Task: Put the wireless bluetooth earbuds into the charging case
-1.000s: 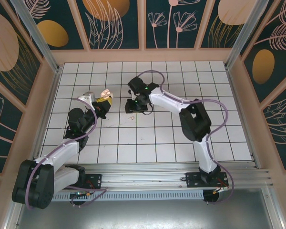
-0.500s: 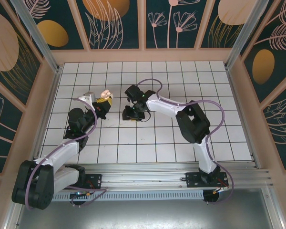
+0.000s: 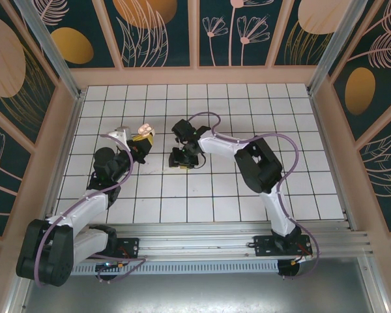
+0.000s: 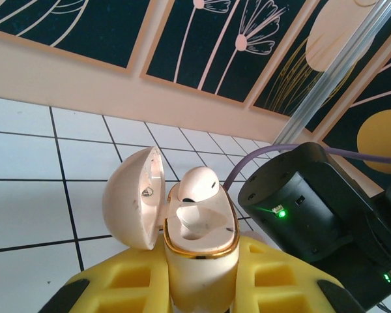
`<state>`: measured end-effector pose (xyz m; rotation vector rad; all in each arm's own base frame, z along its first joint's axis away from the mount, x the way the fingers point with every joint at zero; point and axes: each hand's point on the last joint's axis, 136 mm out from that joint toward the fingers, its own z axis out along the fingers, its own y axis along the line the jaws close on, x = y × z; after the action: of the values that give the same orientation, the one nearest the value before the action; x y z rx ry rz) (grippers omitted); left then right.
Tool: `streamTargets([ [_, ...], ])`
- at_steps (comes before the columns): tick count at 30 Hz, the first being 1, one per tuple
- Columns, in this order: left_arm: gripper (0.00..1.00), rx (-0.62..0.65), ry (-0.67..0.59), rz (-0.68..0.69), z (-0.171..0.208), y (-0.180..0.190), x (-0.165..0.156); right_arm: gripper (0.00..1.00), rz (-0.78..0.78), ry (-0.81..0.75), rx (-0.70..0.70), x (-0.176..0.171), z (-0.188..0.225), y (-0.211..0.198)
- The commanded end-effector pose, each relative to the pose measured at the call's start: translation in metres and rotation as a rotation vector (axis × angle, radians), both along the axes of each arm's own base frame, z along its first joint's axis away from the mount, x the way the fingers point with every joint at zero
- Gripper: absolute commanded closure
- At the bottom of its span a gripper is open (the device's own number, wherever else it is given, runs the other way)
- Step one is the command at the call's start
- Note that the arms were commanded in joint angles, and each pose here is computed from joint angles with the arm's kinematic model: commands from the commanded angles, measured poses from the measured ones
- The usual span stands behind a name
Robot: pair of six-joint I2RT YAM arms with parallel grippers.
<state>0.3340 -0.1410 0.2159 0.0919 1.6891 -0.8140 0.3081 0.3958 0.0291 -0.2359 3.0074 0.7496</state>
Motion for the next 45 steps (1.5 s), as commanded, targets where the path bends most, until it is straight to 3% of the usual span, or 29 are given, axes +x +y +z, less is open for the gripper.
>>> streamTargets([
  [1, 0.91, 0.010, -0.064, 0.018, 0.020, 0.004, 0.003, 0.57, -0.023, 0.000, -0.036, 0.007, -0.006, -0.010],
  [25, 0.91, 0.011, -0.078, 0.029, 0.025, 0.006, 0.003, 0.58, 0.048, -0.125, 0.101, 0.061, 0.010, 0.027],
  [35, 0.91, 0.030, -0.074, 0.030, 0.023, 0.006, 0.004, 0.58, -0.027, -0.167, -0.039, 0.059, 0.055, -0.004],
  [45, 0.91, 0.035, -0.073, 0.026, 0.023, 0.005, 0.004, 0.61, -0.061, -0.052, -0.122, 0.031, 0.033, -0.014],
])
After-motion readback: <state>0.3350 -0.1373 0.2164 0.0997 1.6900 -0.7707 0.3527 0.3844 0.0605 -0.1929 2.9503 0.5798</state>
